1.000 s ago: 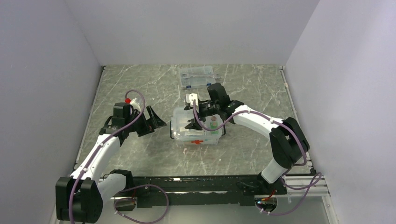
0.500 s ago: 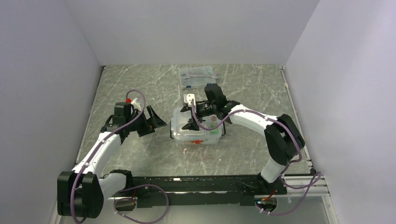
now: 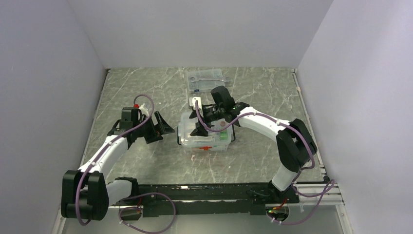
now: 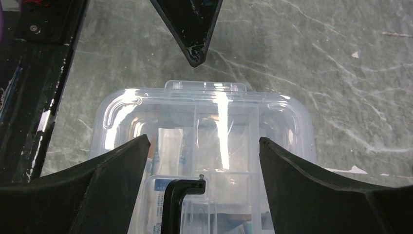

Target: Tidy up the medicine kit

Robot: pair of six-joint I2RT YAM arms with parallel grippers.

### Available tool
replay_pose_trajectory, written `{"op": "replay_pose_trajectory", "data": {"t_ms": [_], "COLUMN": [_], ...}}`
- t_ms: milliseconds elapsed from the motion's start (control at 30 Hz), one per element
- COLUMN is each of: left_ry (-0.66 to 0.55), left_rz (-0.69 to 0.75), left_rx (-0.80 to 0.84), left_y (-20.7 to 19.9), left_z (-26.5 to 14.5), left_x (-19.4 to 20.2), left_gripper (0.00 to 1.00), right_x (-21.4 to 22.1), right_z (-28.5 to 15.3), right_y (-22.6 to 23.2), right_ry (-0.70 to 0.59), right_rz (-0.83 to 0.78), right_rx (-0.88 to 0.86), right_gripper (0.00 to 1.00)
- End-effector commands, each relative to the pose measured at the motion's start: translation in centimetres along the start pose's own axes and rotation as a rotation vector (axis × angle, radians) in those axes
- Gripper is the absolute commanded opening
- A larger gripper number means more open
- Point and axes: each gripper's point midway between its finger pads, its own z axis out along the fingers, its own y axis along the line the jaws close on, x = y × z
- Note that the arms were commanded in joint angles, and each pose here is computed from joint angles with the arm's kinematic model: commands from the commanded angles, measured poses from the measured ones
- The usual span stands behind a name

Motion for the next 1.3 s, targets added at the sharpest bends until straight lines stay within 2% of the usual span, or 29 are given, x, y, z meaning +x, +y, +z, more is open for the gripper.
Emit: {"op": "replay_pose_trajectory", "data": {"t_ms": [0,167,333,433,633,867,1267], "left_ry": [-0.013,0.001,0.016,0.032,0.050,0.094,0.178], "left_rz": [0.005,-0.018,-0.047,-0.067,-0.091,-0.111,-0.134], "left_rx": [0.040,0.041,0.050,0.062,0.064,0.084,0.153], "left_y": [-0.5,-0.1,0.3,0.3,0.8,0.9,-0.3], "left_z": [0.4,1.1,2.0,2.6,3.4,4.4,6.3], "left_x": [-0.6,-0.3,-0.3,-0.2,0.0,0.6,2.5], "left_gripper": [0.93,0.92,0.85,0.69,0.31,0.00,0.00], "right_x": [5.5,5.7,5.5,5.5,5.6,5.7,5.6], "right_z": [-0.8,-1.0,-1.0,-1.1,-1.1,-1.0,-1.1], "right_y": [1.1,0.8,1.0,1.1,1.3,1.4,1.8], "right_ry": [0.200,0.213,0.210,0.207,0.204,0.206,0.198], "right_rz": [0.136,0.144,0.143,0.142,0.147,0.149,0.151], "right_rx": [0.024,0.053,0.056,0.059,0.057,0.056,0.049], "right_gripper": [0.85,0.85,0.85,0.85,0.84,0.84,0.84]}}
